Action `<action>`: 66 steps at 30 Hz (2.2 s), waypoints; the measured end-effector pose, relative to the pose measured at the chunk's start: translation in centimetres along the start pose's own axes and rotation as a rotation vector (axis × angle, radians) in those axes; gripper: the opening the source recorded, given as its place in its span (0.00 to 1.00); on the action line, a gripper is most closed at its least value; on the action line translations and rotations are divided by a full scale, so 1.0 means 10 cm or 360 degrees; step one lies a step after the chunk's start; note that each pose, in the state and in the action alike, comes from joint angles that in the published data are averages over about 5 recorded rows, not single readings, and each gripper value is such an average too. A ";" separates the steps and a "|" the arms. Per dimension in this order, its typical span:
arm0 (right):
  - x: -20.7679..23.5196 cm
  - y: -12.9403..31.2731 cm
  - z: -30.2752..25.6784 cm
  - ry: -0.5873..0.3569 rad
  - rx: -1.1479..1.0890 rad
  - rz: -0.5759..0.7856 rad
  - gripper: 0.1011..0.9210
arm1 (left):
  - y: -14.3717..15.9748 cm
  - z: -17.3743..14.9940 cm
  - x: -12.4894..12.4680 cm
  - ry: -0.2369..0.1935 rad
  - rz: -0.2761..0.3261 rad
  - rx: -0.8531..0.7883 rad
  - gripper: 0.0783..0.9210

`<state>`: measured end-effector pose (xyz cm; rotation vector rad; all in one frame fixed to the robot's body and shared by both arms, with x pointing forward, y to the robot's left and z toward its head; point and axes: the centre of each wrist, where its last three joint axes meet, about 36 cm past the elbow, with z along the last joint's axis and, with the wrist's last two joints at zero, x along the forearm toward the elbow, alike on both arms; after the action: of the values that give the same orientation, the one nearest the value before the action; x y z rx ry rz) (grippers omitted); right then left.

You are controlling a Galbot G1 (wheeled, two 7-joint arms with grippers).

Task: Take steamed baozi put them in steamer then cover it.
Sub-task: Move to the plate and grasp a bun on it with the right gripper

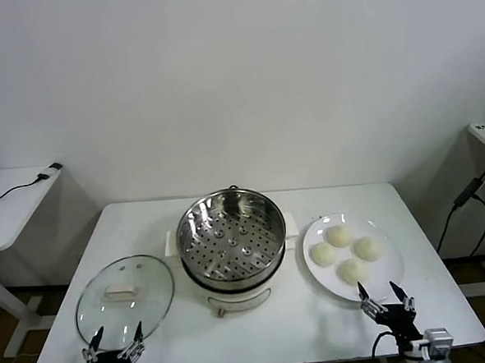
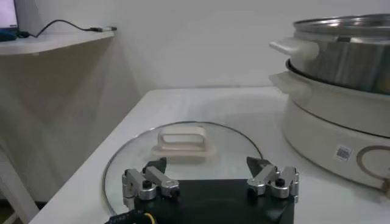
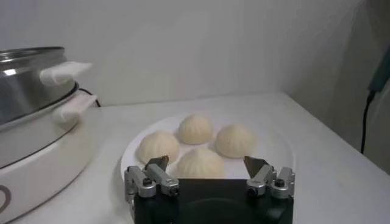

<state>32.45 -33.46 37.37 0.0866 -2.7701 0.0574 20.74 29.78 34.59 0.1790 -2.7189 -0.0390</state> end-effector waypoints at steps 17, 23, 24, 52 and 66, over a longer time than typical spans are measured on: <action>-1.72 -0.70 -1.59 0.0171 0.1130 -0.0922 0.88 | -0.04 -0.06 0.04 -0.0049 0.0028 -0.0015 0.88; -2.23 -0.90 -2.08 0.0398 0.1487 -0.1347 0.88 | -0.05 -0.04 0.05 -0.0052 0.0029 -0.0009 0.88; -2.30 -0.90 -2.19 0.0439 0.1551 -0.1401 0.88 | -0.05 -0.03 0.06 -0.0051 0.0028 -0.0007 0.88; -3.17 -0.35 -2.78 0.1277 0.2121 -0.1500 0.88 | -0.06 -0.02 0.14 -0.0050 0.0011 -0.0014 0.88; -3.36 -0.23 -2.38 0.1340 0.2067 -0.1378 0.88 | -0.08 0.01 0.15 -0.0043 0.0016 -0.0023 0.88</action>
<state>72.42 -32.75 47.49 1.1969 -1.2999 1.2564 19.45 28.77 35.01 0.1614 -2.7456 -0.0581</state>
